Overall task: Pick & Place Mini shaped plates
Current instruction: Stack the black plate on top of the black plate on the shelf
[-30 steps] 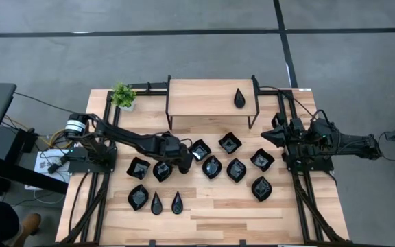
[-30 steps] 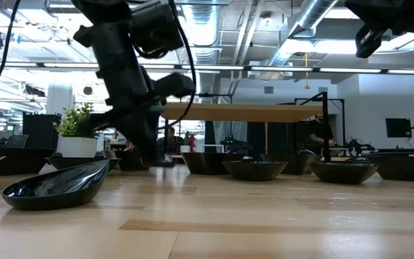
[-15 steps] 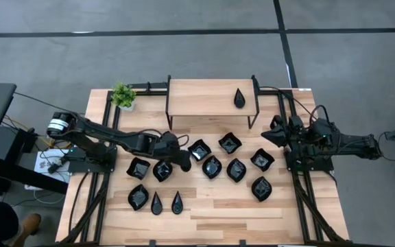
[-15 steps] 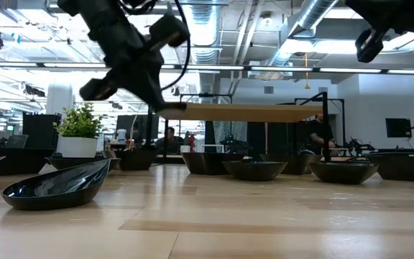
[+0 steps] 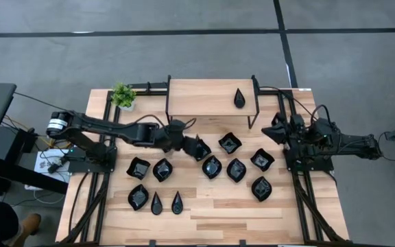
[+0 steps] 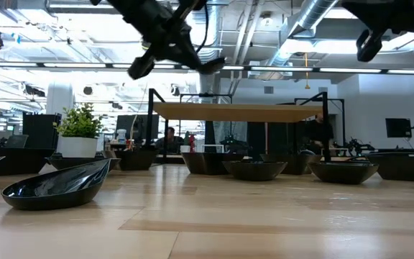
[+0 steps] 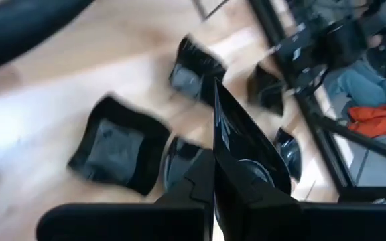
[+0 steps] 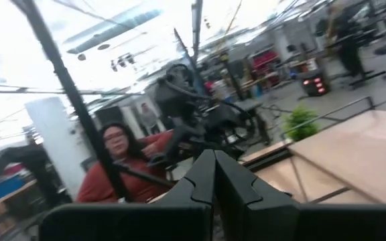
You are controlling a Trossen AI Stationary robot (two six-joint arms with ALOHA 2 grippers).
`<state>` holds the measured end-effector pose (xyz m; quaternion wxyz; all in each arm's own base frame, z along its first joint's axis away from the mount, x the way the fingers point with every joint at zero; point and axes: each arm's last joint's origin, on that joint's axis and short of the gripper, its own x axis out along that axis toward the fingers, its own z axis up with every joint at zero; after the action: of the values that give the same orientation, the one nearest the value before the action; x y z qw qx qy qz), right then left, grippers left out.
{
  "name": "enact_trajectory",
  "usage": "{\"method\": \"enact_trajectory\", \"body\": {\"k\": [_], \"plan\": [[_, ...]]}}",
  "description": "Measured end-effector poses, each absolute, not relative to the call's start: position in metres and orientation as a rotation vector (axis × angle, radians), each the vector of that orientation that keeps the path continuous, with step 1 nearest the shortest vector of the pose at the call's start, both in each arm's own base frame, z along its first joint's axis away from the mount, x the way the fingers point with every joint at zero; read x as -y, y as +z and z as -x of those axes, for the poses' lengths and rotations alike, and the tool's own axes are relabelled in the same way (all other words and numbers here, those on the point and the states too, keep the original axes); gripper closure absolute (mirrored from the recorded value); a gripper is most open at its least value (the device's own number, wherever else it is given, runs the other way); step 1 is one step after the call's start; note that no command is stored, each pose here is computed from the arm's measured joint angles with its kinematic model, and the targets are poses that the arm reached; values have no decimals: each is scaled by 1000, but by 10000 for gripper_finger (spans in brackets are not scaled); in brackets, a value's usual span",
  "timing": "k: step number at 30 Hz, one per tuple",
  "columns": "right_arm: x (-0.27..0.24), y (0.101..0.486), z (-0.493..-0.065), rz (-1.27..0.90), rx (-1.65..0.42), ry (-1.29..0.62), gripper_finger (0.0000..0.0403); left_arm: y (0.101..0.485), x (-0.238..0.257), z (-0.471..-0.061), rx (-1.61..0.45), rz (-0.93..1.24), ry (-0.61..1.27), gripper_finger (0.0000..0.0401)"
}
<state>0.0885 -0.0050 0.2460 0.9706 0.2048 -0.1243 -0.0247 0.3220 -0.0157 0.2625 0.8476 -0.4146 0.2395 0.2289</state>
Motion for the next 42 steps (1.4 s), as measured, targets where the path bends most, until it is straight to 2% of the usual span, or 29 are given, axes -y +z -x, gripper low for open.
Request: {"method": "enact_trajectory", "body": {"k": [12, 19, 25, 28, 37, 42], "plan": [[5, 244, -116, -412, 165, -66, 403, 289, -21, -351, -418, 690, 529, 397], [6, 270, -147, -318, 82, -101, 403, 293, -36, -370, -403, 558, 575, 397], [10, 291, -177, -241, -135, -272, 403, 301, -41, -370, -370, 485, 616, 397], [11, 303, -191, -196, -220, -290, 402, 301, -42, -370, -364, 451, 640, 397], [15, 327, -225, -130, -277, -343, 353, 303, -36, -371, -354, 368, 657, 397], [17, 327, -242, -110, -318, -350, 332, 306, -30, -373, -321, 371, 640, 397]]}}
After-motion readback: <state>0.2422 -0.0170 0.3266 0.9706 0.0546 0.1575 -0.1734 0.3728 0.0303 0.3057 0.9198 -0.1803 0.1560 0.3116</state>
